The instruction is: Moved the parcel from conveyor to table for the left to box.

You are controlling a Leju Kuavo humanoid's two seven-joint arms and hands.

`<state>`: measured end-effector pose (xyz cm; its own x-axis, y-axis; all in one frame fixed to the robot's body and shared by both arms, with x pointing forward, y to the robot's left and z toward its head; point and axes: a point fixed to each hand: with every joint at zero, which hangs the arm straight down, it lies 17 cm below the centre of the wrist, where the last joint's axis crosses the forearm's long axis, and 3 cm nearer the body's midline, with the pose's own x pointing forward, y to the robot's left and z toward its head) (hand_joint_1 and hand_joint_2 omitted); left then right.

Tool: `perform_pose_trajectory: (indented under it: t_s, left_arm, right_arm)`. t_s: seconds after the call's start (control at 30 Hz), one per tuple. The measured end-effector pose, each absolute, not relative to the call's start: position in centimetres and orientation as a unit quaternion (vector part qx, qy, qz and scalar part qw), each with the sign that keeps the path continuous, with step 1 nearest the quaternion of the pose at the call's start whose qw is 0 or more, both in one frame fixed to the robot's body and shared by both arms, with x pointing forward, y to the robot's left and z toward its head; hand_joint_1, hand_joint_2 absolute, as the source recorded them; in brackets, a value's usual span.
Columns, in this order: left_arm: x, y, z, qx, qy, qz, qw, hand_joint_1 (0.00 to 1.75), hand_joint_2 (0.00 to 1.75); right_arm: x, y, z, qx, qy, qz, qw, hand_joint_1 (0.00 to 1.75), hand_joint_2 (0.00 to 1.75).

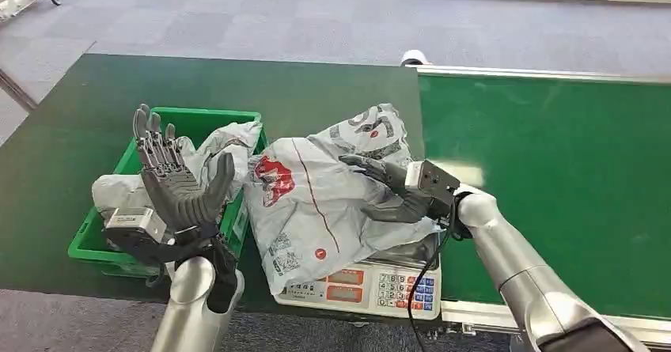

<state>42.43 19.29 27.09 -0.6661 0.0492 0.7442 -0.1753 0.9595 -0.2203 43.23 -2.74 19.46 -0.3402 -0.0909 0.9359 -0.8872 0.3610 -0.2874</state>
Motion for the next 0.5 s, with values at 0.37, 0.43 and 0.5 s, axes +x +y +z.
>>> perform_pose_trajectory:
  t_s: [0.37,0.43,0.5]
  left_arm:
    - [42.5,19.2,26.9,0.034,-0.901,0.137,0.410,0.00,1.75]
    - [42.5,19.0,26.9,0.028,-0.902,0.134,0.410,0.00,1.75]
    - [42.5,18.6,26.9,0.021,-0.903,0.126,0.409,0.00,1.75]
  right_arm:
    - [45.7,-5.8,22.8,0.304,-0.756,0.358,0.455,0.00,1.75]
    - [46.4,-7.1,23.9,0.290,-0.782,0.327,0.445,0.00,1.75]
    - [46.7,-8.5,25.1,0.274,-0.810,0.291,0.430,0.00,1.75]
